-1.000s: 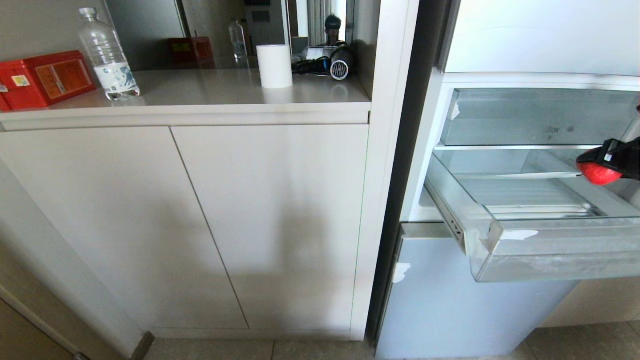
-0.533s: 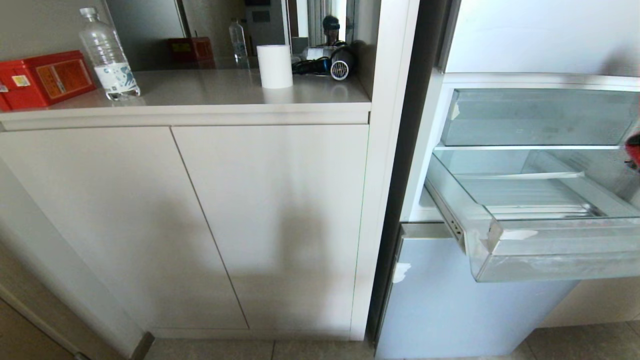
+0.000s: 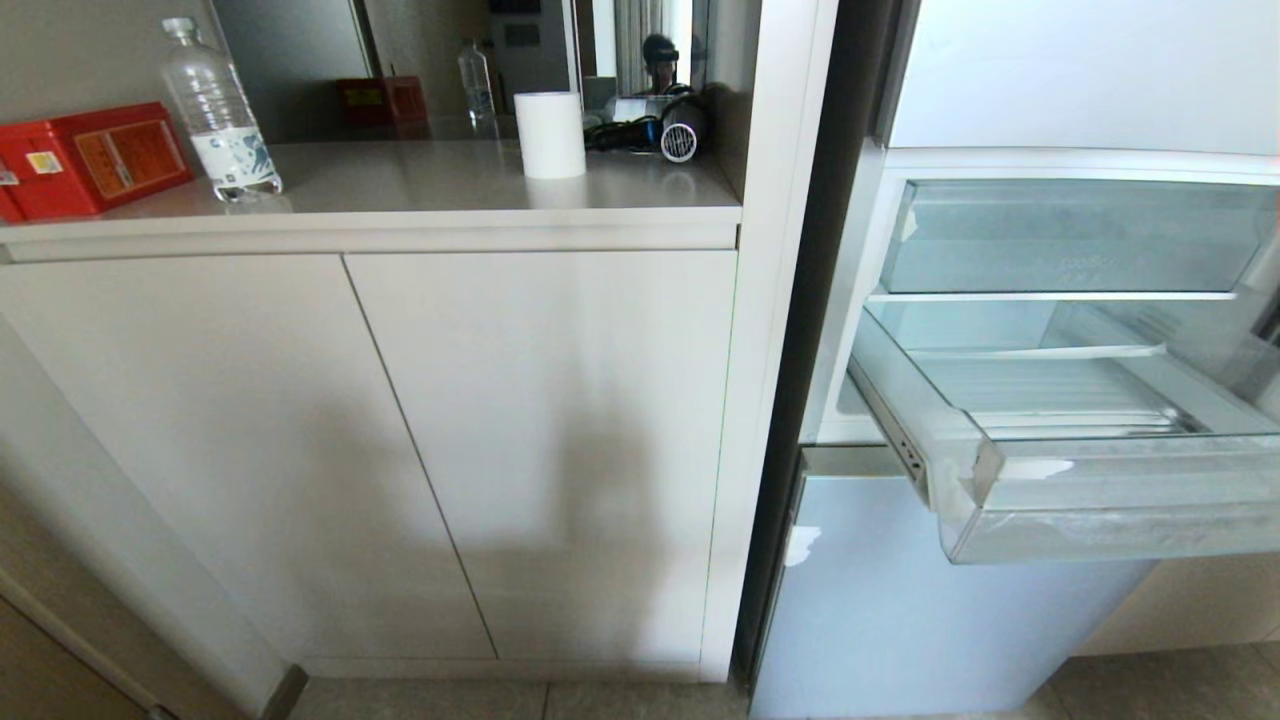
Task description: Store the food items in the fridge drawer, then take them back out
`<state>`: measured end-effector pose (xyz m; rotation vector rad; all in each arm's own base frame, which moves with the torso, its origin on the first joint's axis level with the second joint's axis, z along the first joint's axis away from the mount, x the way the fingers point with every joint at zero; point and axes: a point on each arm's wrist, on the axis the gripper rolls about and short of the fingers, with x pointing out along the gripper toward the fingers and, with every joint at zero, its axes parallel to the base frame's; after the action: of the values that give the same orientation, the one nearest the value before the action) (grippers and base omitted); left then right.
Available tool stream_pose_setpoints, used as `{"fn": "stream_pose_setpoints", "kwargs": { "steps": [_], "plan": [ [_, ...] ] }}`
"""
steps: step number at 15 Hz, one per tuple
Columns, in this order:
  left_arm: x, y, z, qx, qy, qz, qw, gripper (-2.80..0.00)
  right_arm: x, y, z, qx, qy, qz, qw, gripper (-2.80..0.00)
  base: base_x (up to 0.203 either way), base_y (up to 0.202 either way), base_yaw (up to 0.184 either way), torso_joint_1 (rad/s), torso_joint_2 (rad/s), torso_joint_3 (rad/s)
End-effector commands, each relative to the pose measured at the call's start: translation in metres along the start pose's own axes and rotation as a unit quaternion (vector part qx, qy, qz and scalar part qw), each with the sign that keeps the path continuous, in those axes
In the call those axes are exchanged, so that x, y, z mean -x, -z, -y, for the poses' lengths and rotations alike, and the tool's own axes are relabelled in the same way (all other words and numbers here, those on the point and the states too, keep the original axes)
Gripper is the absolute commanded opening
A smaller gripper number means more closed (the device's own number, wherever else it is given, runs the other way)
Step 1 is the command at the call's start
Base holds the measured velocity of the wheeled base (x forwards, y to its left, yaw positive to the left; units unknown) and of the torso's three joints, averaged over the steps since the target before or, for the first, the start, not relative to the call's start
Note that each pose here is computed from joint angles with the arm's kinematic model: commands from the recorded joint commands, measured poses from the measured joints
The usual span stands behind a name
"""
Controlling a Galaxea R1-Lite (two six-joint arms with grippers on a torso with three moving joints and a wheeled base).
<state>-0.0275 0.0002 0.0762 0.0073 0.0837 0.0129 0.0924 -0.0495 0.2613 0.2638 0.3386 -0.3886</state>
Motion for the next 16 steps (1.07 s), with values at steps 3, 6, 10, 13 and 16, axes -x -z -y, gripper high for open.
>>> {"fn": "stream_pose_setpoints", "kwargs": {
  "steps": [3,6,10,13,16],
  "plan": [
    [0.0,0.0,0.0,0.0,0.0,-0.001,1.0,-2.8,0.045,0.058,-0.01,0.065,-0.08,0.026,0.994,-2.8,0.0,0.0,0.0,0.0,0.0,0.0],
    [0.0,0.0,0.0,0.0,0.0,-0.001,1.0,-2.8,0.07,0.095,0.007,0.107,-0.106,0.074,0.986,-2.8,0.0,0.0,0.0,0.0,0.0,0.0],
    [0.0,0.0,0.0,0.0,0.0,-0.001,1.0,-2.8,0.062,0.155,0.027,0.182,-0.126,0.062,0.973,-2.8,0.0,0.0,0.0,0.0,0.0,0.0],
    [0.0,0.0,0.0,0.0,0.0,-0.001,1.0,-2.8,0.044,0.184,0.028,0.215,-0.157,0.043,0.963,-2.8,0.0,0.0,0.0,0.0,0.0,0.0],
    [0.0,0.0,0.0,0.0,0.0,-0.001,1.0,-2.8,0.035,0.2,0.028,0.259,-0.208,0.046,0.942,-2.8,0.0,0.0,0.0,0.0,0.0,0.0]
  ]
}}
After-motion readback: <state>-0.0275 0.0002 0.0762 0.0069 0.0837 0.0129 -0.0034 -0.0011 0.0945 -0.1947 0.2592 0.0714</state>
